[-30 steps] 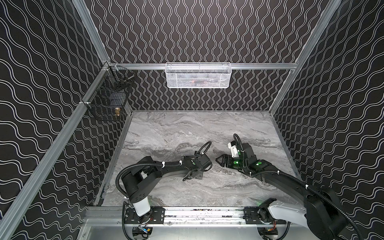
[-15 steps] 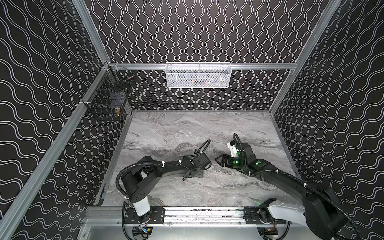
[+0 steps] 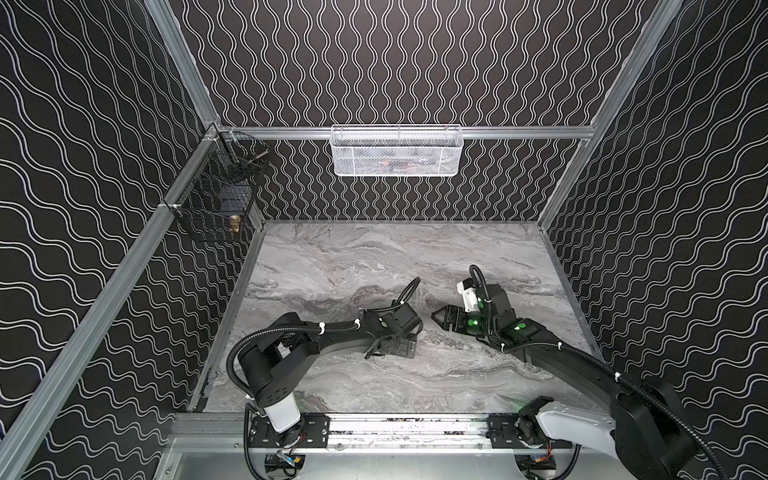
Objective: Unlock with the key
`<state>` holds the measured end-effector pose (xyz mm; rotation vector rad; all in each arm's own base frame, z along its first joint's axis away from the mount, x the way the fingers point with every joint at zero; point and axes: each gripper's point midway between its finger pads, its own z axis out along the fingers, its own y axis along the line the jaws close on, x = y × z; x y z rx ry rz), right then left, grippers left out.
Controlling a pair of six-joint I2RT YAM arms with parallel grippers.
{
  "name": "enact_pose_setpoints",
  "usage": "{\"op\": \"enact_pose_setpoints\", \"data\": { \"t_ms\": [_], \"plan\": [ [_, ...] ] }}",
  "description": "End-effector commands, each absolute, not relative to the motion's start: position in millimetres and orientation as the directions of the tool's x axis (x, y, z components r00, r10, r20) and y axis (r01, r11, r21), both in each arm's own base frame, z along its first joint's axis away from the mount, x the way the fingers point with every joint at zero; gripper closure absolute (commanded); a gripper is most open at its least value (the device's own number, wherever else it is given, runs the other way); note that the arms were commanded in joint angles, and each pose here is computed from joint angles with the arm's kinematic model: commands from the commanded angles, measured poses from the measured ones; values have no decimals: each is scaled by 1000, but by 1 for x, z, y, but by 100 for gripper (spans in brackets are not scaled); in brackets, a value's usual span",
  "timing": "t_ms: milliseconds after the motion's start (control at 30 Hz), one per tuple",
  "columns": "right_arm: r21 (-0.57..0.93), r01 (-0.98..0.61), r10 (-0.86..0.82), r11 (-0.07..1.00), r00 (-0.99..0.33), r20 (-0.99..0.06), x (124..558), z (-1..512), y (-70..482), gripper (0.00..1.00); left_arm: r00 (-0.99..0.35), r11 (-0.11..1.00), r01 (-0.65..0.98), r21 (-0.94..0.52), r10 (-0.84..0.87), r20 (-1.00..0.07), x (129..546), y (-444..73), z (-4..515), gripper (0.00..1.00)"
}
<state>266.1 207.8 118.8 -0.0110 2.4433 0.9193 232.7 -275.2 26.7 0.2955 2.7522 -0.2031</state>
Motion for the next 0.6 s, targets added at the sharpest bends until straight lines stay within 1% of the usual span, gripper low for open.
{"op": "enact_pose_setpoints", "data": {
  "t_ms": [0,67,233,300,367,400,433,467,533,567],
  "plan": [
    [624,-189,192,758,-850,-491,270,126,208,19,-912,962,215,-168,136,-388,234,-283,43,1],
    [624,-189,193,758,-849,-492,270,126,207,18,-906,957,213,-197,118,-407,234,-285,51,1],
    [633,-193,196,750,-849,-490,270,128,208,18,-901,968,188,-169,102,-423,240,-275,62,1],
    [628,-195,197,753,-844,-499,272,130,207,18,-891,966,185,-180,88,-446,243,-274,71,1],
    [609,-186,203,771,-834,-512,276,134,200,17,-867,966,178,-186,65,-494,250,-268,89,1],
    [600,-181,210,779,-826,-522,279,137,197,16,-853,968,168,-185,49,-519,255,-263,98,1],
    [584,-170,222,794,-814,-537,283,140,191,13,-837,972,145,-185,21,-547,263,-254,108,2],
    [558,-143,242,817,-794,-558,289,143,183,2,-820,976,119,-181,-6,-572,273,-242,117,1],
    [497,-96,275,862,-736,-619,301,150,163,1,-782,986,22,-167,-87,-617,295,-206,130,1],
    [462,-45,306,886,-691,-655,310,155,148,1,-759,986,-43,-160,-136,-637,308,-182,136,2]
  ]
}}
